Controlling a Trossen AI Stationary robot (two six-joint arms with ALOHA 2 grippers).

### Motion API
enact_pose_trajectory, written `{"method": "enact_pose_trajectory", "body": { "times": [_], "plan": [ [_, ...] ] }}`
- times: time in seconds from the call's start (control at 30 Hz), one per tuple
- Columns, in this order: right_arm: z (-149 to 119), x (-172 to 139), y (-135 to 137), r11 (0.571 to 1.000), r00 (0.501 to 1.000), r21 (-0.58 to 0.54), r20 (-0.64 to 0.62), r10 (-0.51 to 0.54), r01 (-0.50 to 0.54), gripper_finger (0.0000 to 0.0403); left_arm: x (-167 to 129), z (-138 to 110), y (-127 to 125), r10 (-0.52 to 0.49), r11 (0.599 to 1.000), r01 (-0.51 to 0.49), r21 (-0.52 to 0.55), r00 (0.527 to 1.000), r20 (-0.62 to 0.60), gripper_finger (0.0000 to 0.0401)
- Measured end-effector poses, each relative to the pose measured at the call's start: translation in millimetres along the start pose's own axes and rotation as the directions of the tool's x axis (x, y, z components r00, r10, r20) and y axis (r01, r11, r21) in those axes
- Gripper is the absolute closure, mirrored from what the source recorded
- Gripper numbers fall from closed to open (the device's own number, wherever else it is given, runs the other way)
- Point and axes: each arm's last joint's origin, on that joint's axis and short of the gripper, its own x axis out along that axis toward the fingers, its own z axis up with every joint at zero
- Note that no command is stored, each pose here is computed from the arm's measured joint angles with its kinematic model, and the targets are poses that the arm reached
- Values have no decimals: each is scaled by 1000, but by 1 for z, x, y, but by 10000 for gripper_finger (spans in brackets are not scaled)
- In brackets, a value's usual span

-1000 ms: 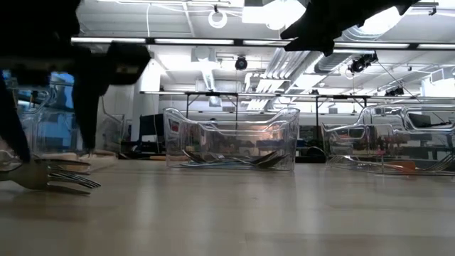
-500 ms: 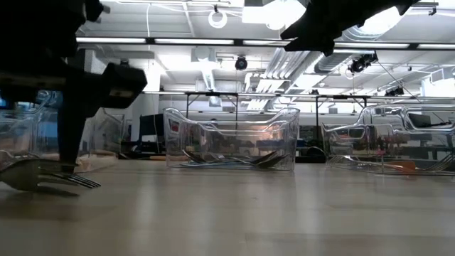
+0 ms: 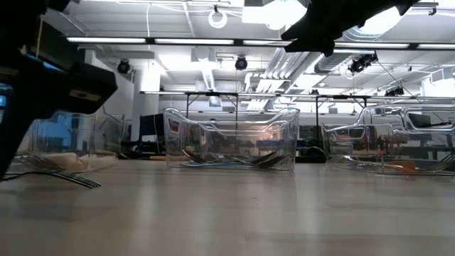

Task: Sort silverware by color (type)
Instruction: Put the light orange fork into the bottom left transparent bin

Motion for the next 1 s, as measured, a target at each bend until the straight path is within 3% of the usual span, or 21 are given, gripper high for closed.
{"method": "enact_pose_trajectory", "body": {
  "times": [0.27, 0.57, 0.67, 0.83, 1.0],
  "plan": [
    [0, 0, 0, 1000, 1000, -19, 0, -1, 1, 201, -3, -15, -1, 11, 999, -16, -30, 988, -156, 229],
    [0, 0, 0, 1000, 1000, -17, -1, -1, 1, 201, -2, -15, -1, 13, 999, -18, -31, 987, -157, 238],
    [0, 0, 0, 1000, 1000, -16, -1, -1, 1, 201, -2, -15, -1, 19, 999, -24, -30, 987, -159, 273],
    [0, 0, 0, 1000, 1000, 8, -1, -2, 2, 201, -2, -15, 0, 25, 998, -33, -50, 987, -159, 378],
    [0, 0, 0, 1000, 1000, 8, -1, -2, 2, 201, -5, -15, 1, 6, 996, -19, -84, 988, -155, 393]
  ]
}}
